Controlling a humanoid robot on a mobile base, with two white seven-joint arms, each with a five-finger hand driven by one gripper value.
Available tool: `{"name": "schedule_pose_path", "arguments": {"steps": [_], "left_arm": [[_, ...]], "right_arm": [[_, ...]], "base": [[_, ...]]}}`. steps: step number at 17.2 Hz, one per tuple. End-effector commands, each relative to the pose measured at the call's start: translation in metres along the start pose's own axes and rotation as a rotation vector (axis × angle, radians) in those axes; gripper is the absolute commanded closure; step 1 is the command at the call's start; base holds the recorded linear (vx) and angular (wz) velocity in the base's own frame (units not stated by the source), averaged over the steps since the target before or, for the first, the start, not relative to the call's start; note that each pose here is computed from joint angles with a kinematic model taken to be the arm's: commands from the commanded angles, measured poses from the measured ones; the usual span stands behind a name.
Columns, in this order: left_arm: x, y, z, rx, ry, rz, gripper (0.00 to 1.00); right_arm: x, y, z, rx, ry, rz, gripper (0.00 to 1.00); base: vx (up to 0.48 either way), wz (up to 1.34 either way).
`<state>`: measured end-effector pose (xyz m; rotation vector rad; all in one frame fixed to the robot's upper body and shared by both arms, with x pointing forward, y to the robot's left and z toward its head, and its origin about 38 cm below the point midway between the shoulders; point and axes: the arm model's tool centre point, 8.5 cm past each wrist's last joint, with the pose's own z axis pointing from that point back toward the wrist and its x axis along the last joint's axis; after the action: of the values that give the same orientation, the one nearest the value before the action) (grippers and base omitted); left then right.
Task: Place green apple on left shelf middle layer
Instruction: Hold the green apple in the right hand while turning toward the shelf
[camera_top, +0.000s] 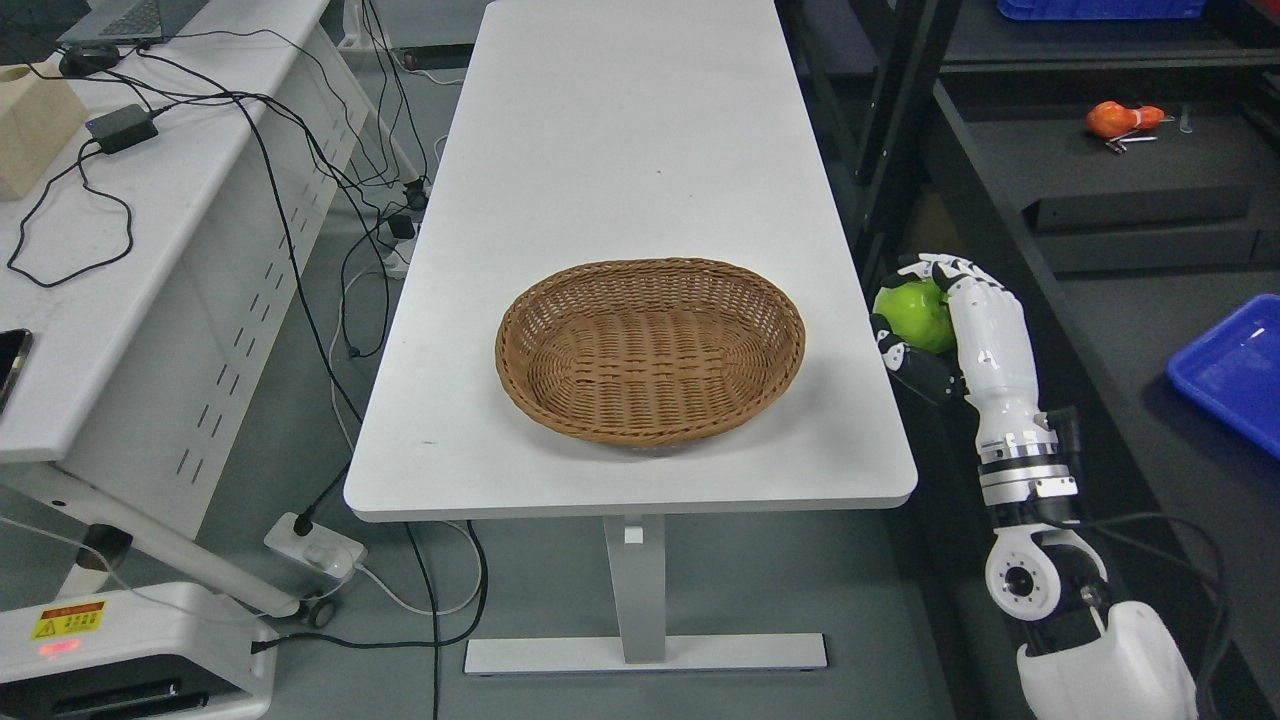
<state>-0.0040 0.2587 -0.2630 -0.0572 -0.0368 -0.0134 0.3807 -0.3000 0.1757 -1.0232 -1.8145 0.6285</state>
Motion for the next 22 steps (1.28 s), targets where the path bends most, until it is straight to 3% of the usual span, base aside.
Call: {"name": "schedule_pose_path", "arguments": {"steps": [1,9,15,22], "left_arm": [[0.000,0.011,0.002,0.018,0.000,-0.001,0.00],[0.000,0.011,0.002,0.018,0.000,-0.001,0.00],[0.000,0.011,0.002,0.018,0.000,-0.001,0.00],[0.000,0.011,0.002,0.018,0.000,-0.001,0.00]], "right_arm": [[0.005,0.006,0.003,0.011,-0.004,-0.014,1.00],[0.005,0.007,0.003,0.014,-0.010,-0.016,1.00],[0.009,0.012,0.010,0.032,-0.049,-0.029,1.00],[0.007,0.014,0.013,0.053,-0.045,-0.028,1.00]], "base": [[-0.200,-0.21],[-0.282,-0.20],[-0.339,0.14],[-0.329,0.19]]}}
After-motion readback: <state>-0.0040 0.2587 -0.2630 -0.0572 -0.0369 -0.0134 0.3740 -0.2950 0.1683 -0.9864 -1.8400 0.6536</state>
